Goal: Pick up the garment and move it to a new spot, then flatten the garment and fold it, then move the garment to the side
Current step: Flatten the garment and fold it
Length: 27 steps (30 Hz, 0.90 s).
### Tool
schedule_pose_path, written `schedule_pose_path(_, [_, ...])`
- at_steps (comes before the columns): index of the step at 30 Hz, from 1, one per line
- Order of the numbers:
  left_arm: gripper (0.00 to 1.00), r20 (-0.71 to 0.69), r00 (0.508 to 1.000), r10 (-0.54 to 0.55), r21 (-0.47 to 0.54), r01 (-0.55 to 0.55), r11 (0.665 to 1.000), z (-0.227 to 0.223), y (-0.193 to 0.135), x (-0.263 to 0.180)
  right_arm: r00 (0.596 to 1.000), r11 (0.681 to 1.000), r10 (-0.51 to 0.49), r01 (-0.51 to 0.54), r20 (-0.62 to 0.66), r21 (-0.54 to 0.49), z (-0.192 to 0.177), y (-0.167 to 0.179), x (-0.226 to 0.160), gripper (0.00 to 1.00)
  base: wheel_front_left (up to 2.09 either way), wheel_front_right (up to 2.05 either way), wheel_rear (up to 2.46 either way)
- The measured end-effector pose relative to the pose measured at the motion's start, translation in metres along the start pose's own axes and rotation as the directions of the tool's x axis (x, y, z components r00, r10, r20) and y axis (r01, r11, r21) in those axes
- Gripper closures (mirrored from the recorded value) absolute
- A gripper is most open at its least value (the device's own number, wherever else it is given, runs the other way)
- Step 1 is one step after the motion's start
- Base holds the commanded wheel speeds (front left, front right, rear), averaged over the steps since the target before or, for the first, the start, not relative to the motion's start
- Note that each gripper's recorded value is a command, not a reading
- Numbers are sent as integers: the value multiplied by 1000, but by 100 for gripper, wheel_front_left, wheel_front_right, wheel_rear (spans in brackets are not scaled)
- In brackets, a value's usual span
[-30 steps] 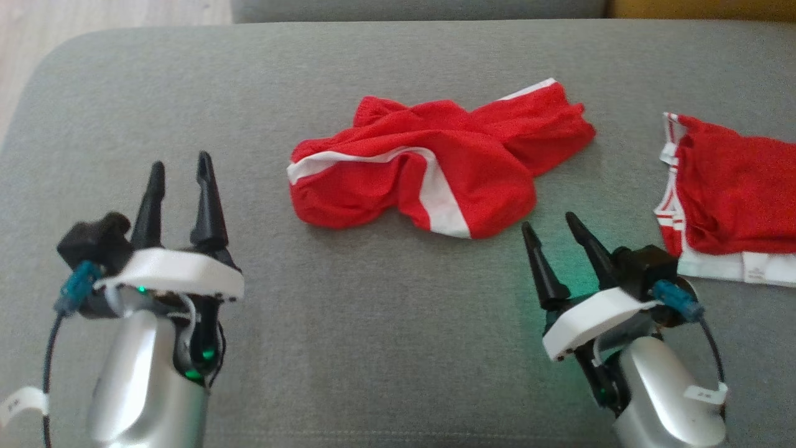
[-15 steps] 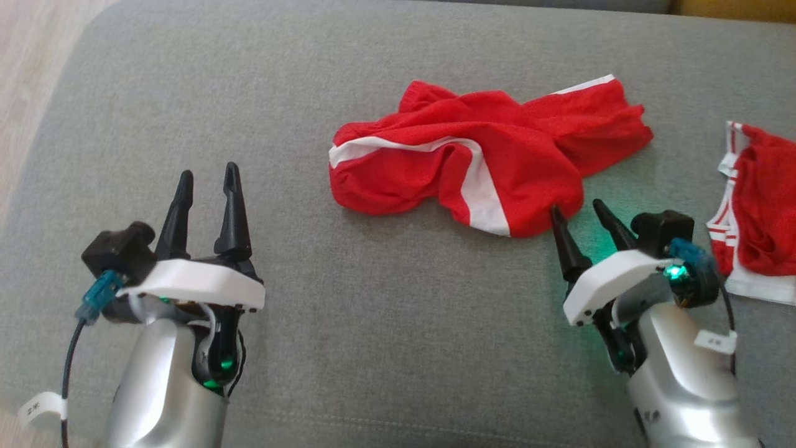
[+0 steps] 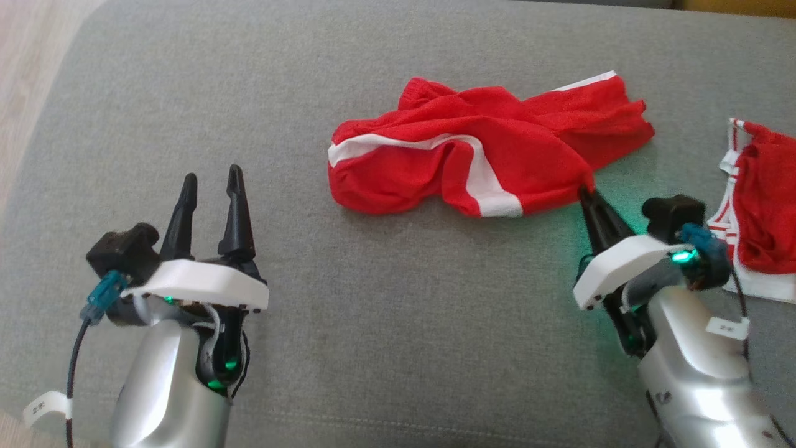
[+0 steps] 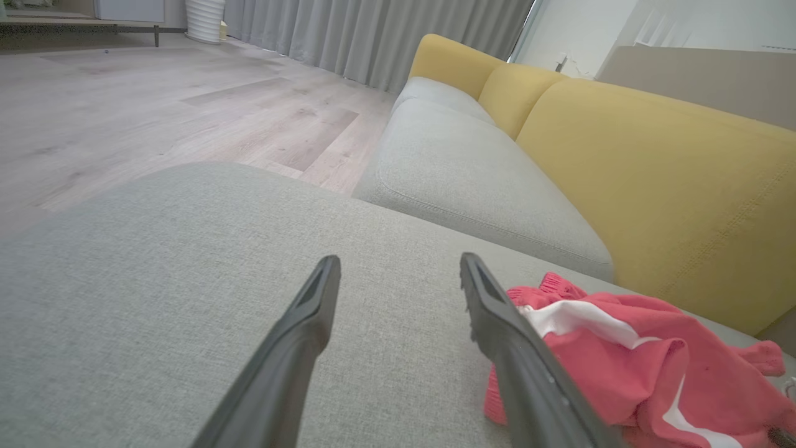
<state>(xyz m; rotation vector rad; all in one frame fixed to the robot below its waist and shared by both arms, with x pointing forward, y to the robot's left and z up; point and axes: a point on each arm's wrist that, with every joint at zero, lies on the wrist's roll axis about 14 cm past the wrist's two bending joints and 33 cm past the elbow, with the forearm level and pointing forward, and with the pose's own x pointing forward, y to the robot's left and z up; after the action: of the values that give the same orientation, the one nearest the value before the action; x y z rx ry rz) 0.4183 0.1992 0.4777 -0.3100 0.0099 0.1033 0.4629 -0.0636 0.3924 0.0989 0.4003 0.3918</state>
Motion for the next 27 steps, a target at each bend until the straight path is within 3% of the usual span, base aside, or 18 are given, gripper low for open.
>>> schedule_pose_path(12, [0, 13, 999, -45, -20, 45, 999, 5, -18, -8, 989, 987, -15, 38, 146, -156, 73, -27, -26, 100, 0, 0, 0])
schedule_pose_path(19, [0, 3, 999, -42, -32, 42, 999, 1, -18, -11, 998, 967, -41, 50, 40, -252, 75, -46, -36, 100, 0, 0, 0])
schedule_pose_path(27, [0, -31, 999, -26, -35, 25, 999, -10, -12, -13, 995, 948, -10, -22, -100, -317, 63, -38, -8, 100, 0, 0, 0])
